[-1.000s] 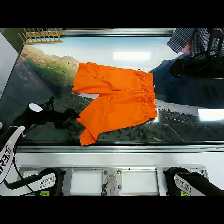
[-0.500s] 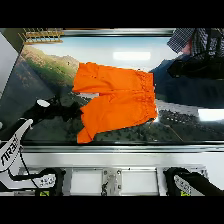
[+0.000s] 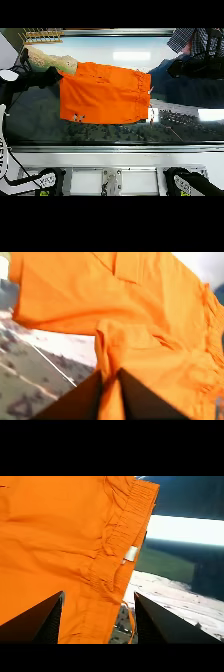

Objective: Fold the clothes and pants, and hang the long-sleeved shirts on hangers.

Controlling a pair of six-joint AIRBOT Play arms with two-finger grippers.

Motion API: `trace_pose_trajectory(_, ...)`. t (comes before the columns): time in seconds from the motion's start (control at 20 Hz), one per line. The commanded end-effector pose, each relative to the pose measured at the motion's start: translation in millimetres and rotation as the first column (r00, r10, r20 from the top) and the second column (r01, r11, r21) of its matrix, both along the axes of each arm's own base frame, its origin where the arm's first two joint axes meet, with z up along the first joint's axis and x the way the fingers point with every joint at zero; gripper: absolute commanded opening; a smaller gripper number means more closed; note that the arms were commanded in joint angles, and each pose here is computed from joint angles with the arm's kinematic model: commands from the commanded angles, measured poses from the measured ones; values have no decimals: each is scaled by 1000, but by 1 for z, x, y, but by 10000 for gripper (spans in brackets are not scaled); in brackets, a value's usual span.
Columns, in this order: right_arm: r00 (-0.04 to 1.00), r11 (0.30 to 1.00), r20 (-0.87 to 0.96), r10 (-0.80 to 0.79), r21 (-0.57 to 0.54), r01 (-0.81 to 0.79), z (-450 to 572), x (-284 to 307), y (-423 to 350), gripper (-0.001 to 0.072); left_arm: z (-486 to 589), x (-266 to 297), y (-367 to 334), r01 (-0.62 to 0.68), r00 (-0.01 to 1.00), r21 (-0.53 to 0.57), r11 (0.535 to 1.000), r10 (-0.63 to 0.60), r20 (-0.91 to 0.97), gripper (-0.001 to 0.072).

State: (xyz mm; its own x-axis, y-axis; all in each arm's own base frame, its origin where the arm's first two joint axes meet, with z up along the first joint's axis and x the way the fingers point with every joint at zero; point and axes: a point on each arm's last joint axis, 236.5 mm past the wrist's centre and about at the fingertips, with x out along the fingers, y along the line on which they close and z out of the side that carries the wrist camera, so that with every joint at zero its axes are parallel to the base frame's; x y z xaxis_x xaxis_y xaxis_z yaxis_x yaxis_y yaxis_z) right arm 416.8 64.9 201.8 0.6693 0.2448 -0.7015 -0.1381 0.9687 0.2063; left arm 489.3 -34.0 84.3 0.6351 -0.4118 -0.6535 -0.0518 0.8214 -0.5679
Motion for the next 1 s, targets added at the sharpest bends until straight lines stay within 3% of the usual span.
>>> trace_pose_trajectory(0.0, 1000, 1000, -2, 1, 0, -1, -1, 0, 0, 470, 3, 17, 43, -43, 999, 165, 985, 42, 5, 560)
trace_pose_trajectory(0.25, 1000, 1000, -25, 6, -6, -6, -4, -4, 0, 470, -66, -52, 85, -81, 954, 200, 976, 134, -269, 547)
trace_pose_trajectory(0.55, 1000, 1000, -26, 6, -5, -6, -5, -4, 0, 470, -172, -156, 97, -285, 824, 136, 949, 315, -471, 547)
trace_pose_trajectory(0.8, 999, 1000, -33, 9, -1, -9, -5, -6, 1, 470, -199, -136, 81, -417, 791, 1, 909, 364, -492, 547)
trace_pose_trajectory(0.95, 999, 1000, -45, 11, -4, -12, -7, -8, 1, 470, -201, -117, 75, -415, 800, -22, 910, 354, -484, 547)
